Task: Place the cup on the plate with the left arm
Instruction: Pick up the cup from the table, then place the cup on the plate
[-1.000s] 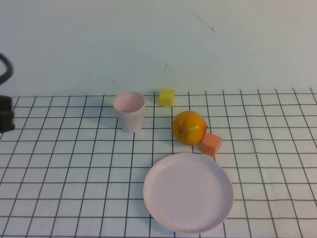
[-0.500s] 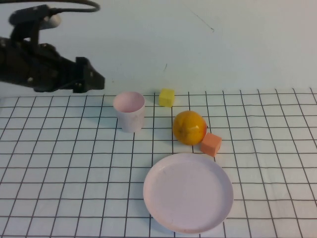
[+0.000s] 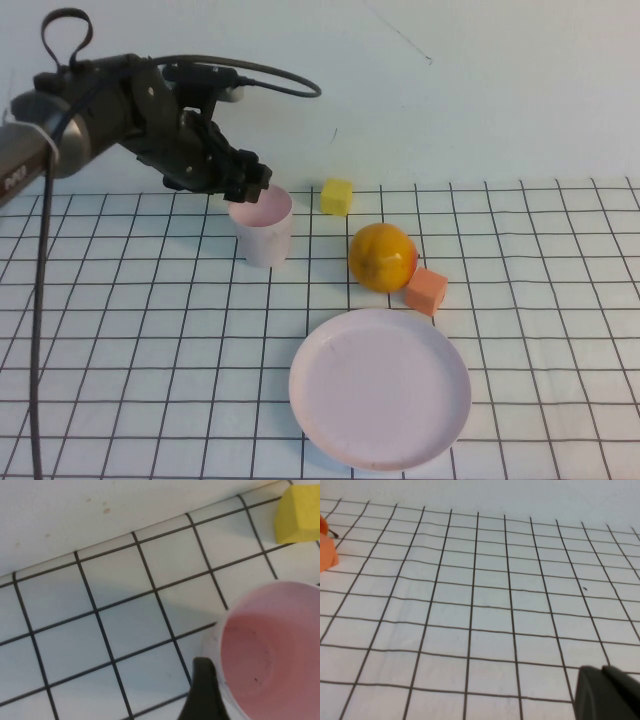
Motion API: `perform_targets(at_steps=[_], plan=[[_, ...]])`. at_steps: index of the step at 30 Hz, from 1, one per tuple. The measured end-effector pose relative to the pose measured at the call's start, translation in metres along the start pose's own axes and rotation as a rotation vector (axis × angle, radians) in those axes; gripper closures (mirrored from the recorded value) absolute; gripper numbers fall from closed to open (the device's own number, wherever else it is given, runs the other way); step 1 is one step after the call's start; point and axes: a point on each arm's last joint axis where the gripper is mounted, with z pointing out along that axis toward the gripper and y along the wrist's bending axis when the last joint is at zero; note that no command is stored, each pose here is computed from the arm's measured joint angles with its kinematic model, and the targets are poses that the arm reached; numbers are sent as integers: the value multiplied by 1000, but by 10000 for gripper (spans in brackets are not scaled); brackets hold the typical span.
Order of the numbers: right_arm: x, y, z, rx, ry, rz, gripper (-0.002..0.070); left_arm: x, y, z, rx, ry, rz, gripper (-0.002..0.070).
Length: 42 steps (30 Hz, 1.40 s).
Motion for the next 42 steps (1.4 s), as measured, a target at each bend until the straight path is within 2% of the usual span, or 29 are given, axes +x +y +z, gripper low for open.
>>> perform_targets(at_steps=[5,10,11,13,15,19,22,27,32,36,42], plan=[[0,0,0,0,0,0,678,4,7,39,-5,43,-5,231],[0,0,0,0,0,0,678,5,7,43,-5,50,-6,235],[0,0,0,0,0,0,678,11,10,58,-4,80,-10,476],[0,0,0,0,0,0,678,11,10,59,-1,86,1,587],[0,0,0,0,0,0,678,12,8,58,14,90,32,631],[0,0,0,0,0,0,678,12,2,50,77,116,100,643],[0,0,0,0,0,0,678,8,-12,29,137,130,228,645],[0,0,0,0,0,0,678,8,-54,-21,288,180,486,645],[0,0,0,0,0,0,678,17,-89,-39,484,234,576,646],[0,0,0,0,0,0,678,33,-114,-32,523,300,632,646],[0,0,0,0,0,0,678,72,-141,-1,472,337,699,646]])
